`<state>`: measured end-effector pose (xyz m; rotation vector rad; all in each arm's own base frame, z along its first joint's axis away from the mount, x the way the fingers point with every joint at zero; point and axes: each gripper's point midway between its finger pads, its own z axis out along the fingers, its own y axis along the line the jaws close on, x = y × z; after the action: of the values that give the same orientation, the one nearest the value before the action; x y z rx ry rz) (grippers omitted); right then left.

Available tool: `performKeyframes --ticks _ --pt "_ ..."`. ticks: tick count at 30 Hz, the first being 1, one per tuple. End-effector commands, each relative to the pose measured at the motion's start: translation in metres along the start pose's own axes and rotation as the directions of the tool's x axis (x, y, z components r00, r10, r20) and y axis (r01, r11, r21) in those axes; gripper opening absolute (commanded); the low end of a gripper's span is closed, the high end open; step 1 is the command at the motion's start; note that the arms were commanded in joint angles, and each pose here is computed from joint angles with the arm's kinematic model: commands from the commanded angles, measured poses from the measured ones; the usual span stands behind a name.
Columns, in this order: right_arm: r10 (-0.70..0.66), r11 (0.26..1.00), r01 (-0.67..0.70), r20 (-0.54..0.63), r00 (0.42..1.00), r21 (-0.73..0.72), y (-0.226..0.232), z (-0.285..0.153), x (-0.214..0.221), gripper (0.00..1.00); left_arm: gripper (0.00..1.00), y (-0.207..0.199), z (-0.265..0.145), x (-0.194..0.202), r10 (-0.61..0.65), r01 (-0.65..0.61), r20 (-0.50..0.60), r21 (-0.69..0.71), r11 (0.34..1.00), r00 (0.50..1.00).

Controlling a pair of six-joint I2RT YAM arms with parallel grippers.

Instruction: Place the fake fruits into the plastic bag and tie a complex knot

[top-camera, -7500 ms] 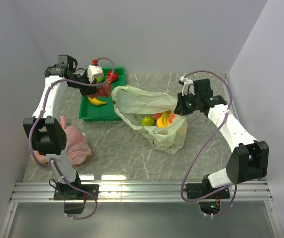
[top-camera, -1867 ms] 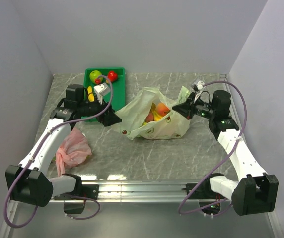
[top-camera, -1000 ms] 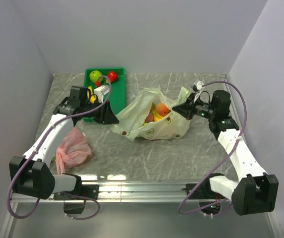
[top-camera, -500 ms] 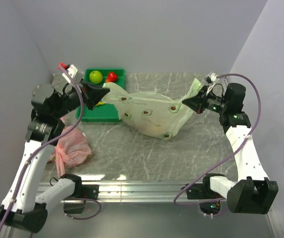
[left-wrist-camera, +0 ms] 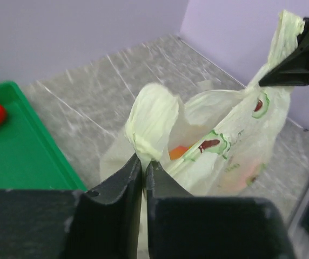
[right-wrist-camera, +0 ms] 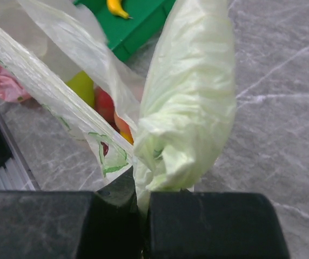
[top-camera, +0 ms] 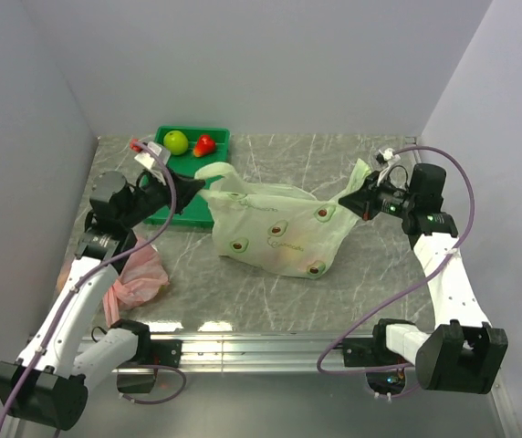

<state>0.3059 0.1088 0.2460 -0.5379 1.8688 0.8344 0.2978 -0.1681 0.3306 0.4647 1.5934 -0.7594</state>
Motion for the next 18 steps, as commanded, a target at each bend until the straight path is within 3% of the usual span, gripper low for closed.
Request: performKeyframes --ticks 1,8,9,10,13,15,16,18 --pt "-0.036 0.994 0.037 -0.016 0.999 0.103 -0.024 -0.005 0.006 0.00 0.16 0.001 -0.015 -0.070 0.200 -0.187 0.211 -0.078 0.979 0.957" --pt "-0.053 0.999 0.053 -0.004 0.999 0.004 -0.006 -0.002 0.001 0.00 0.39 -0.028 -0.018 -0.121 0.262 -0.280 0.324 0.010 0.960 0.909" --pt "-0.063 0.998 0.063 -0.004 0.998 -0.009 -0.003 -0.001 0.001 0.00 0.67 -0.030 -0.018 -0.122 0.264 -0.285 0.324 0.016 0.958 0.908" --pt "-0.072 0.997 0.072 -0.001 0.997 -0.012 -0.001 -0.002 0.000 0.00 0.75 -0.033 -0.019 -0.122 0.286 -0.312 0.324 0.029 0.950 0.902" --pt "-0.092 0.995 0.091 -0.013 0.996 -0.025 0.002 -0.001 0.002 0.00 0.84 -0.040 -0.019 -0.109 0.344 -0.378 0.270 0.087 0.922 0.899" --pt "-0.119 0.992 0.118 -0.019 0.993 -0.031 0.004 -0.001 0.004 0.00 0.89 -0.055 -0.020 -0.096 0.413 -0.466 0.255 0.201 0.862 0.874" --pt "-0.126 0.992 0.126 -0.027 0.992 -0.032 0.005 -0.001 0.007 0.00 0.96 -0.060 -0.021 -0.092 0.412 -0.463 0.233 0.240 0.853 0.881" --pt "-0.163 0.986 0.161 -0.035 0.986 -0.036 0.005 -0.001 0.010 0.00 0.99 -0.068 -0.019 -0.082 0.387 -0.436 0.204 0.336 0.835 0.899"
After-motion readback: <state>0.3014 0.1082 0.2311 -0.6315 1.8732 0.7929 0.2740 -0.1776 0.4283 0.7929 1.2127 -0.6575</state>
